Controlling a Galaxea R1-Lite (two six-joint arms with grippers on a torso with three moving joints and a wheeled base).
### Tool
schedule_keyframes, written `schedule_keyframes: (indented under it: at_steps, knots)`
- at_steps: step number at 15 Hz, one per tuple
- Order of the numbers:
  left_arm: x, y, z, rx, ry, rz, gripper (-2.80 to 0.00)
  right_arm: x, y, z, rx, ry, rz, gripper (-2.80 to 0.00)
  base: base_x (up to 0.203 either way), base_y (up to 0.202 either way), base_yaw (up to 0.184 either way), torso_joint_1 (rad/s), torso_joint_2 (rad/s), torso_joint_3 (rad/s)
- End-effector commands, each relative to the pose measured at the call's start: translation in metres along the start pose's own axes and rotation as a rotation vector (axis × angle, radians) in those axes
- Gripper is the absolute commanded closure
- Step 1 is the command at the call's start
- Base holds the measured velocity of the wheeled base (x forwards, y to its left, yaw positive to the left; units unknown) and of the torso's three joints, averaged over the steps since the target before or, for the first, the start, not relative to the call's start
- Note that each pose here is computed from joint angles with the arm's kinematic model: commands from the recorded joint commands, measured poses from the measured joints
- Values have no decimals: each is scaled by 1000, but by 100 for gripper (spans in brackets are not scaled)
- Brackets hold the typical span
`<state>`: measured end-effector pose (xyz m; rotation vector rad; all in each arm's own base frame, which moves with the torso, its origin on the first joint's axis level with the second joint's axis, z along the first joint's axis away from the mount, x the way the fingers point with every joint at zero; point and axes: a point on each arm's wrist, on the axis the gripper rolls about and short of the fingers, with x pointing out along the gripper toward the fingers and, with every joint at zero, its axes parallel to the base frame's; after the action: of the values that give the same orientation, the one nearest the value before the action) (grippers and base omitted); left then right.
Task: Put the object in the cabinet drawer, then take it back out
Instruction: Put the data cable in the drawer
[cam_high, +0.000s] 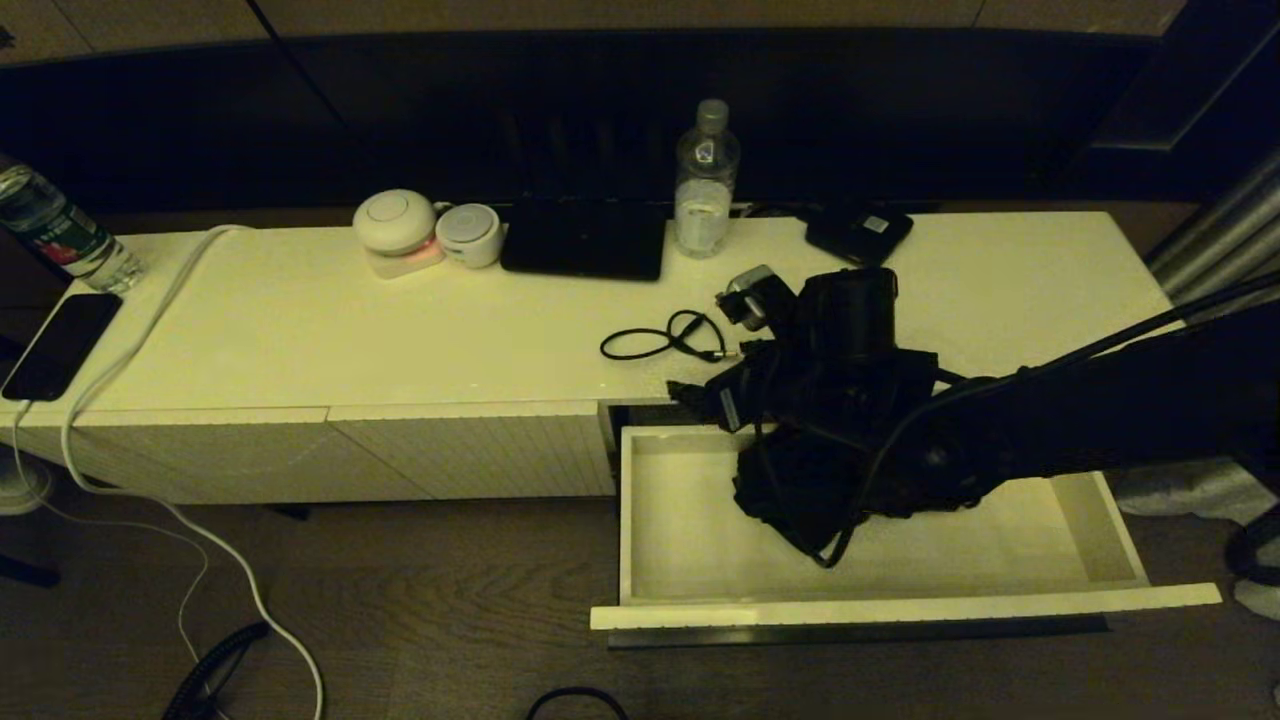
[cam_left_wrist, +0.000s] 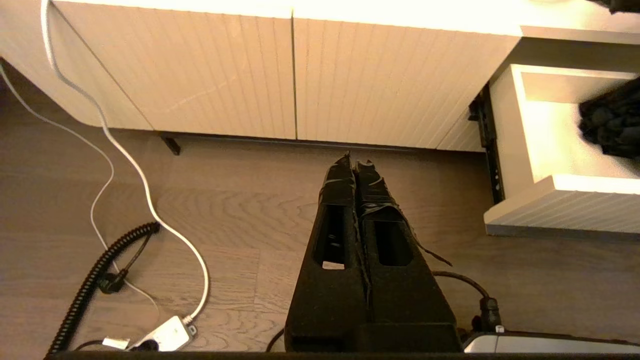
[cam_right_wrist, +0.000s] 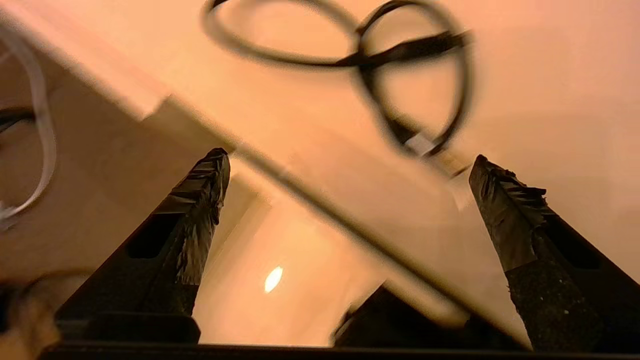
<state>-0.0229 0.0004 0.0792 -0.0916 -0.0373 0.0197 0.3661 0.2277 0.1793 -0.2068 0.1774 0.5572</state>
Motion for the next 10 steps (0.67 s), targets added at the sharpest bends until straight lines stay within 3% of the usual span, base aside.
schedule_keyframes:
  at_steps: [1,10]
  knots:
    - [0,0,0,-1,-1,0,0,14,-3,-5,-5,-30,-17,-280,0,0,0,0,0,0]
    - [0,0,0,-1,-2,0,0,53,-3,-11,-8,-133,-38,-280,0,0,0,0,0,0]
